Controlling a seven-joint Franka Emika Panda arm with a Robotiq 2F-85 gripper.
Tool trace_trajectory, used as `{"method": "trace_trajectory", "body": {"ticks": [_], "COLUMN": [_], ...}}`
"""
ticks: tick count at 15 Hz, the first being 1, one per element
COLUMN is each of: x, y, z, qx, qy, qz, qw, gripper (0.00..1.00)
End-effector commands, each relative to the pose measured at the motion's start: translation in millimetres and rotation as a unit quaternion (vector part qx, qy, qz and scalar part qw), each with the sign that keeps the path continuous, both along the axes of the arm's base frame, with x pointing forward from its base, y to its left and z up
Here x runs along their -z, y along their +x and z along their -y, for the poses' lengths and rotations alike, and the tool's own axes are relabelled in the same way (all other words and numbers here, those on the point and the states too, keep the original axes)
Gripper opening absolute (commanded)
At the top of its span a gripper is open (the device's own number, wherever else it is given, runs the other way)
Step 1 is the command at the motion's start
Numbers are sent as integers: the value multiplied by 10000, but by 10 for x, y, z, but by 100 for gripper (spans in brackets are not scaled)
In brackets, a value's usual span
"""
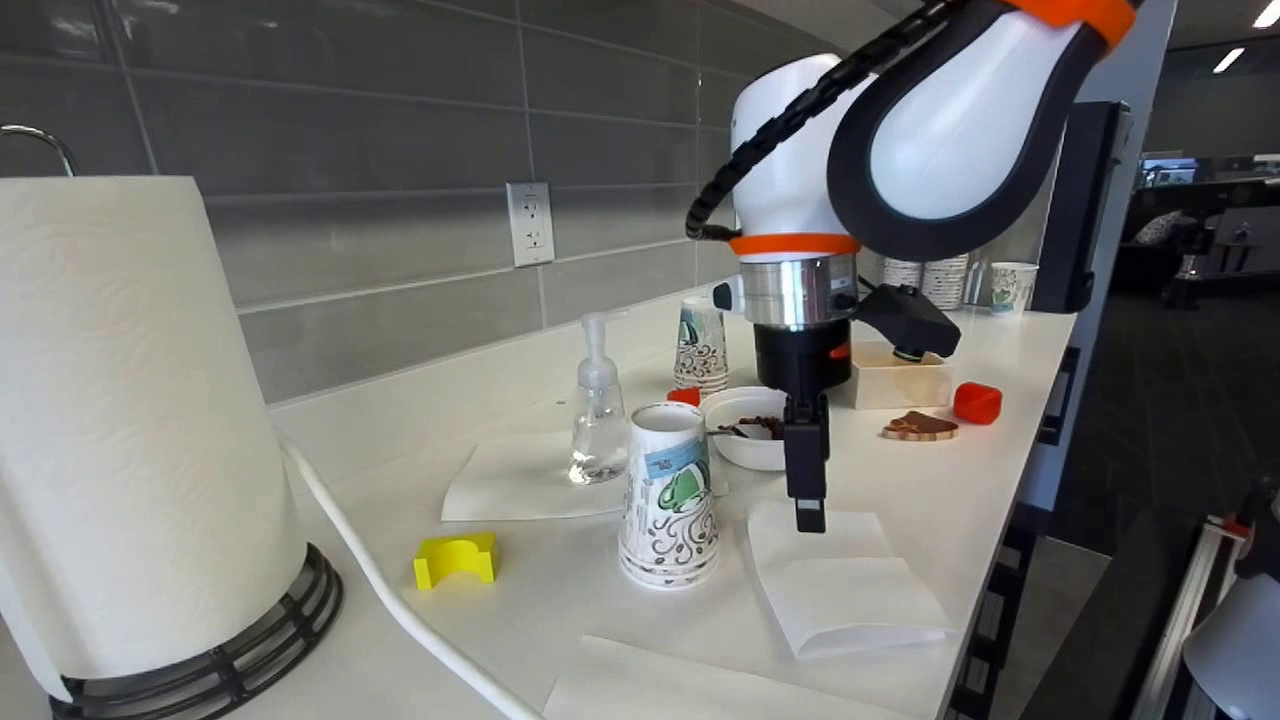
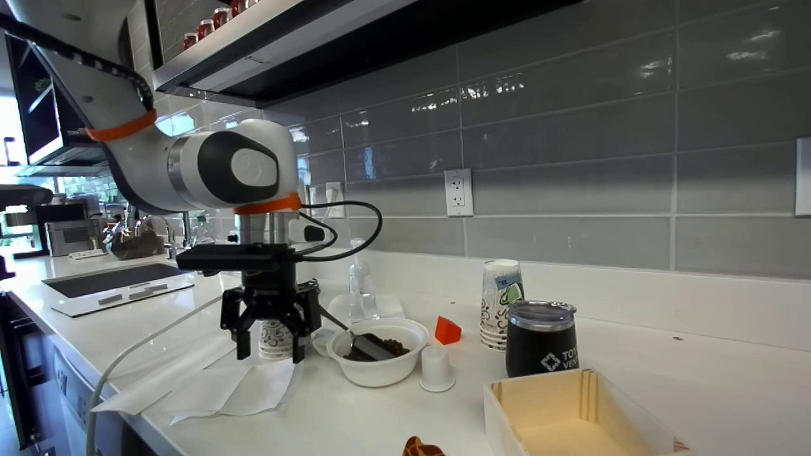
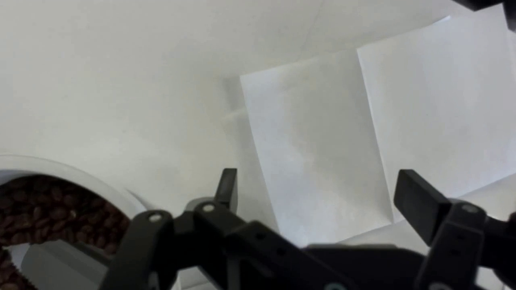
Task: Use the tissue to wipe the counter
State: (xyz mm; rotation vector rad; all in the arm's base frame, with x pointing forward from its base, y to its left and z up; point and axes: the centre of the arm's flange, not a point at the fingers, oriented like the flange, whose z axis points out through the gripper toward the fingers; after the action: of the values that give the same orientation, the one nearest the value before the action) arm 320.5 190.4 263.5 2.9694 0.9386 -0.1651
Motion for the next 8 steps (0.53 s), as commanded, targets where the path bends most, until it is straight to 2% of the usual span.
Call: {"method": "trace_trajectory", "body": {"ticks": [1, 5, 6, 7, 8], "x": [317, 459, 480, 500, 509], "y": [-210, -274, -280, -289, -292], "z": [-2, -71, -83, -91, -95], "qx": [-98, -178, -199, -211, -214], "qy": [85, 46, 50, 43, 42], "qz": [-141, -211, -215, -215, -196], "qw": [9998, 9996, 9996, 9995, 9996], "gripper": [100, 100, 75, 74, 66]}}
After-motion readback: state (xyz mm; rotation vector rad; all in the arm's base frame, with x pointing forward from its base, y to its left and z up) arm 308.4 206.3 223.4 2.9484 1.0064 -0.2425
